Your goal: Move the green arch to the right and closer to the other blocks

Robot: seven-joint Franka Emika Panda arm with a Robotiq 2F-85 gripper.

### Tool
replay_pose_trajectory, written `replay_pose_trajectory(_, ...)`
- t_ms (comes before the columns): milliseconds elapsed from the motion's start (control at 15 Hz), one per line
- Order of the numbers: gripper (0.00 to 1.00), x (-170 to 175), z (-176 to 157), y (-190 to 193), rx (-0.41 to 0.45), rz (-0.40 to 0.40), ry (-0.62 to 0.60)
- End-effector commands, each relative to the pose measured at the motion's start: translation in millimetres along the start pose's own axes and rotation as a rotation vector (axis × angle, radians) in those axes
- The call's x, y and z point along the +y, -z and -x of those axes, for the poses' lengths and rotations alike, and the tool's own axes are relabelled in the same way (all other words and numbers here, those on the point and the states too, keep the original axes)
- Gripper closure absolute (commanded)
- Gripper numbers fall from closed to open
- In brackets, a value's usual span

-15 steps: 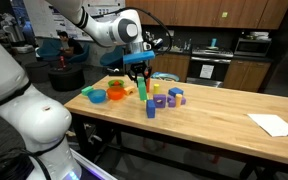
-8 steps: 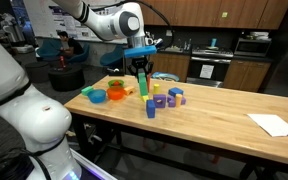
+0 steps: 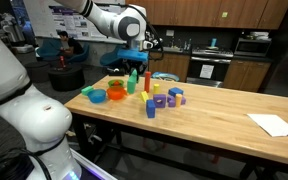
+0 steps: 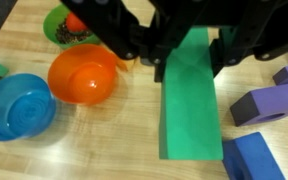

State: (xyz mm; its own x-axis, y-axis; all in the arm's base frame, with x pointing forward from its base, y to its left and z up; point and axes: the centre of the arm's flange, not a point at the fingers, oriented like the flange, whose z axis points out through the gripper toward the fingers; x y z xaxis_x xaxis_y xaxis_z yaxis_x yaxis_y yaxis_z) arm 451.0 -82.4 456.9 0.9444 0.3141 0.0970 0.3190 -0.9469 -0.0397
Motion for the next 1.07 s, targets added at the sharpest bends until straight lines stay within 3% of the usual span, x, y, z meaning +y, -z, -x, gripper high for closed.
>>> replay_pose_trajectory(0, 0.84, -5.5, -4.3, -11.5, 0.109, -0.074, -0.155)
replay_pose_trajectory(400, 0.84, 4.7, 7.8, -13.3, 0.258, -0.098, -0.388)
replay_pose_trajectory(1000, 0.84, 49.7, 34.6, -13.1, 0.3, -0.088, -0.562)
